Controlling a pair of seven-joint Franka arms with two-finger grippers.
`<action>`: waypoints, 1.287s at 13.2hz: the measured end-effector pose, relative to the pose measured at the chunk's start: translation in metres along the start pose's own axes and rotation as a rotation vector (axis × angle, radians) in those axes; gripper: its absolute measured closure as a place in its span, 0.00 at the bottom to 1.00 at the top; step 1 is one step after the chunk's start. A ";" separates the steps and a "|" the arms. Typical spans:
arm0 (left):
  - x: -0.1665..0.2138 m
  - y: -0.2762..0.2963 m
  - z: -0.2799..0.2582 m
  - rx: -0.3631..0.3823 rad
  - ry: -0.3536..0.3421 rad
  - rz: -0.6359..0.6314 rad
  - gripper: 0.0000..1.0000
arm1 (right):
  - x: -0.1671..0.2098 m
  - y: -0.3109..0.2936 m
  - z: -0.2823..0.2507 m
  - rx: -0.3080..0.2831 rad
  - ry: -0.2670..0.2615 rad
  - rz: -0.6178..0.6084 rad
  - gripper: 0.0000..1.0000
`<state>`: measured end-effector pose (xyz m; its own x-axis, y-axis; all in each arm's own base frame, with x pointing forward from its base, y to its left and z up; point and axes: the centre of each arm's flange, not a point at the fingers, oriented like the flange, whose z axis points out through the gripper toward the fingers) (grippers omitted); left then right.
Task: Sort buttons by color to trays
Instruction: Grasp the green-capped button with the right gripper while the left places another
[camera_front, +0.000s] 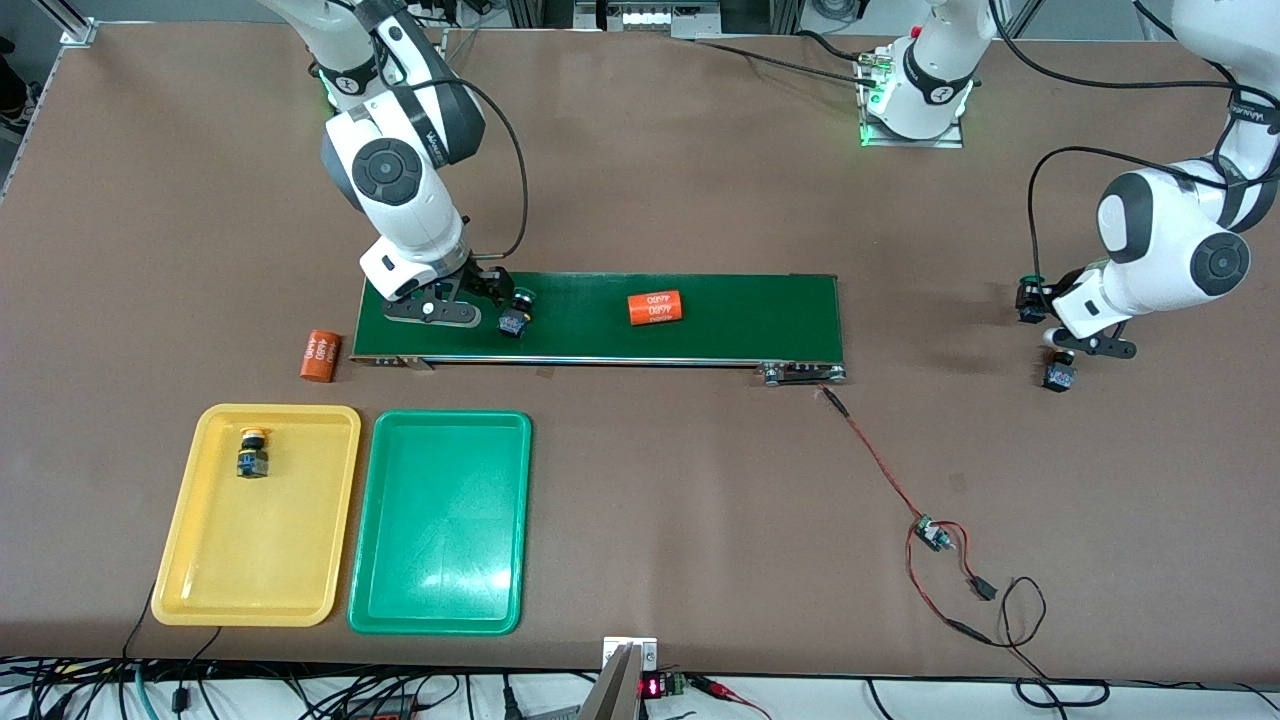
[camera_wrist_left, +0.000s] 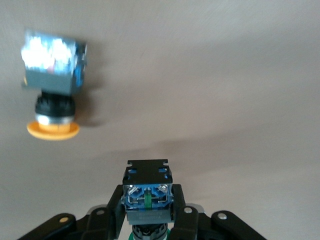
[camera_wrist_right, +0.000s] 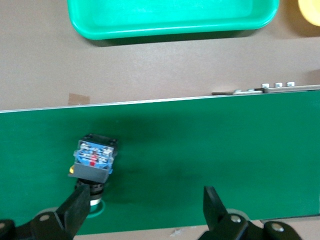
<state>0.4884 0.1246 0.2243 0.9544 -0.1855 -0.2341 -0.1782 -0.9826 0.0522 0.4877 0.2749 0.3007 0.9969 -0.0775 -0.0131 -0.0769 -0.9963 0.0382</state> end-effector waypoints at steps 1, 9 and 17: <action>0.010 0.013 -0.018 0.022 0.032 0.021 0.59 | 0.001 -0.002 0.003 0.002 -0.002 0.000 0.00; 0.075 0.189 -0.112 0.082 0.114 0.009 0.59 | 0.005 -0.009 0.022 0.014 -0.014 0.020 0.00; 0.077 0.358 -0.075 0.014 0.061 0.014 0.59 | 0.013 -0.004 0.037 0.025 -0.005 0.028 0.01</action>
<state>0.5159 -0.2410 0.2975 0.9645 -0.1987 -0.1737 -0.1945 -0.9800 0.0414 0.5004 0.2767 0.2636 0.9943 -0.1055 -0.0175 -0.1053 -0.9943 0.0138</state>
